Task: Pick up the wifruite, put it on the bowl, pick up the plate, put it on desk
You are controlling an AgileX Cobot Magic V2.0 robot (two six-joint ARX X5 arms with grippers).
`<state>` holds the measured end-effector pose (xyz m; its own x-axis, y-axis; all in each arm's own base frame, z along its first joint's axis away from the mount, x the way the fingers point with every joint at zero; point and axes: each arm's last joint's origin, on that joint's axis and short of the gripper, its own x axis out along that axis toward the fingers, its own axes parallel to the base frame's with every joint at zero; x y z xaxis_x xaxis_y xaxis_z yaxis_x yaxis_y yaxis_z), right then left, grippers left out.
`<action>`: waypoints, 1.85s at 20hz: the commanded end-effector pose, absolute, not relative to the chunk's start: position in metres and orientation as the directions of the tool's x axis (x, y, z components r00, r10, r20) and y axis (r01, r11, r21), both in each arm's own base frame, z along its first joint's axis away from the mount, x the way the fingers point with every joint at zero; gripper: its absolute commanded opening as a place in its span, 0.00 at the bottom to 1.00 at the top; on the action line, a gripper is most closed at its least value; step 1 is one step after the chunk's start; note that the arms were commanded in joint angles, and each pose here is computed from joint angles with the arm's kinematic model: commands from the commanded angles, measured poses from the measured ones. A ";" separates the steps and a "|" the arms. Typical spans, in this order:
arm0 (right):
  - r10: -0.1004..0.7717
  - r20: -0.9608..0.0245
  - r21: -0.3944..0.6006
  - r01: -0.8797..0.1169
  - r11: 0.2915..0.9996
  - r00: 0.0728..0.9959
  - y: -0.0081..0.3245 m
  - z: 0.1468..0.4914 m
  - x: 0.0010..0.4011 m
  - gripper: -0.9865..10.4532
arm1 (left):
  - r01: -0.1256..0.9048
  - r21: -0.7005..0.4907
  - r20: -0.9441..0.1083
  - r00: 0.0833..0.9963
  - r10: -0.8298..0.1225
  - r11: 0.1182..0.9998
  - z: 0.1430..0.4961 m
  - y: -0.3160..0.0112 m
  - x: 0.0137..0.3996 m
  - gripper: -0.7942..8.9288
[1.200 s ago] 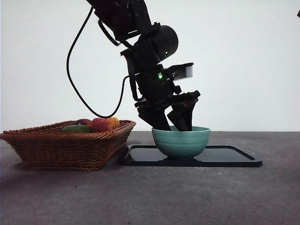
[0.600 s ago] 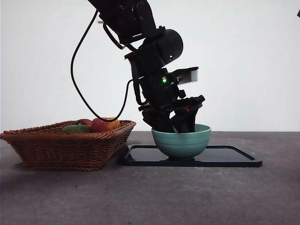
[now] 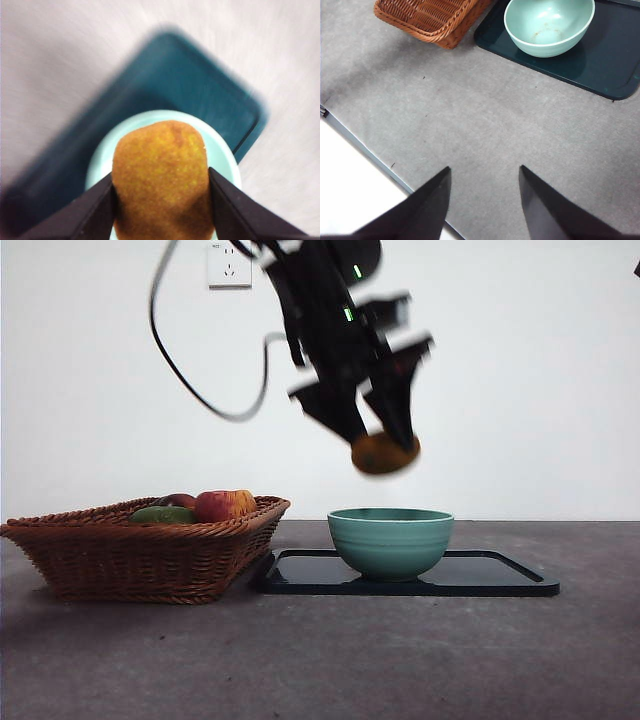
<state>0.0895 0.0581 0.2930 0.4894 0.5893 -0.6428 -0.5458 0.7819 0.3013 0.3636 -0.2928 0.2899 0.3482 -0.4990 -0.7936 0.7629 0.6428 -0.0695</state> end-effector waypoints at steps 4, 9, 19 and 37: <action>0.595 -0.638 0.294 -0.559 0.775 0.489 0.059 0.294 0.090 0.28 | 0.676 -0.122 -0.635 0.510 -0.581 0.727 0.401 -0.231 0.331 0.27; 0.595 -0.638 0.291 -0.561 0.774 0.489 0.059 0.294 0.090 0.28 | 0.581 -0.137 -0.577 0.611 -0.542 0.802 0.467 -0.155 0.281 0.27; 0.598 -0.630 0.282 -0.571 0.771 0.495 0.060 0.295 0.091 0.28 | 0.396 -0.202 -0.582 0.687 -0.435 0.896 0.447 -0.081 0.221 0.27; 0.594 -0.629 0.278 -0.569 0.774 0.501 0.060 0.295 0.091 0.28 | 0.238 -0.168 -0.774 0.569 -0.277 0.957 0.231 -0.113 0.293 0.27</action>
